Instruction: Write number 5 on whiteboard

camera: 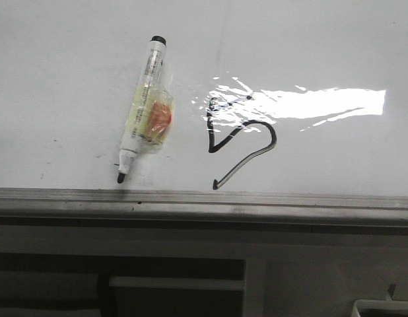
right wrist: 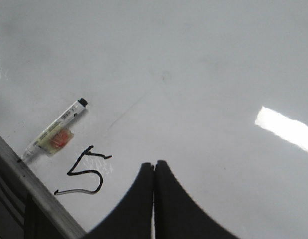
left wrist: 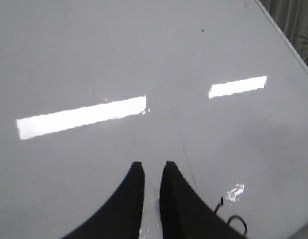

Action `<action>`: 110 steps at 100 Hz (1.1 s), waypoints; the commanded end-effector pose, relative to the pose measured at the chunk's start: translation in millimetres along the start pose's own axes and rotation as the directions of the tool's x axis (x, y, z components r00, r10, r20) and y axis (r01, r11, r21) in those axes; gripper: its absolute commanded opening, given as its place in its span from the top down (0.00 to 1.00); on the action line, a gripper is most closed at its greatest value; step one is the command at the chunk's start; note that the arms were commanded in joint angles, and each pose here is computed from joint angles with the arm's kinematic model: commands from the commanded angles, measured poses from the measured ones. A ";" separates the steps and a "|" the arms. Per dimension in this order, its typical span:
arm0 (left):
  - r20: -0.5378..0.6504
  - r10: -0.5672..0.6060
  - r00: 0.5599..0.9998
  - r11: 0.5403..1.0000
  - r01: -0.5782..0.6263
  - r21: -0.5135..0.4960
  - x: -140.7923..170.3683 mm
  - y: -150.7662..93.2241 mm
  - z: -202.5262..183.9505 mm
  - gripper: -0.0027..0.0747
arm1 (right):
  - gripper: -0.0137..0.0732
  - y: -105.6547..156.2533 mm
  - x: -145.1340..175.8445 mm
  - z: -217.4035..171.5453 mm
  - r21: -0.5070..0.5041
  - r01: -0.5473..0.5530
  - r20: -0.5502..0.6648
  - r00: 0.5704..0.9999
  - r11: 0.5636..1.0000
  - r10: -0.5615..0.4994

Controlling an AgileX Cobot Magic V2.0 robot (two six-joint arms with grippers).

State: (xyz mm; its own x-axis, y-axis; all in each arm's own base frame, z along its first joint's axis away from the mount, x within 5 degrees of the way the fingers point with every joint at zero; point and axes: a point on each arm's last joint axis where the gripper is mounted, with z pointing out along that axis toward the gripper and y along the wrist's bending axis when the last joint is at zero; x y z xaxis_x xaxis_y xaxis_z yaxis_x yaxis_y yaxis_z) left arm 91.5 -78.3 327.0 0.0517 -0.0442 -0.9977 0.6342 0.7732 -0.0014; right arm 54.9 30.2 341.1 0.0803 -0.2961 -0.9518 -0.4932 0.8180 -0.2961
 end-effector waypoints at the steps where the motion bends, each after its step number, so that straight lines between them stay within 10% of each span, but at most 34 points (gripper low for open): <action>1: 0.003 0.013 1.000 1.000 -0.013 -0.006 11.0 2.0 -13.1 0.99 | 0.91 0.5 4.3 -14.7 0.037 0.014 0.096 0.995 0.999 -0.017; 110: 0.026 0.030 0.999 0.997 -0.028 -0.077 54.2 9.8 -39.9 0.99 | 0.92 4.3 19.5 -43.6 0.069 0.001 0.199 0.980 0.998 -0.015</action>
State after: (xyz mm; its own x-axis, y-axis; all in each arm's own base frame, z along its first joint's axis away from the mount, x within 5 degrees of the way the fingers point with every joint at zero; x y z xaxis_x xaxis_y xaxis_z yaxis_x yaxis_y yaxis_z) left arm 68.3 -57.5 263.6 -0.0126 -0.0105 -0.9999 0.6441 0.7648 -0.0161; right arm 17.7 7.1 311.6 0.1828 -0.2359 -0.9544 -0.4583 0.8384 -0.2950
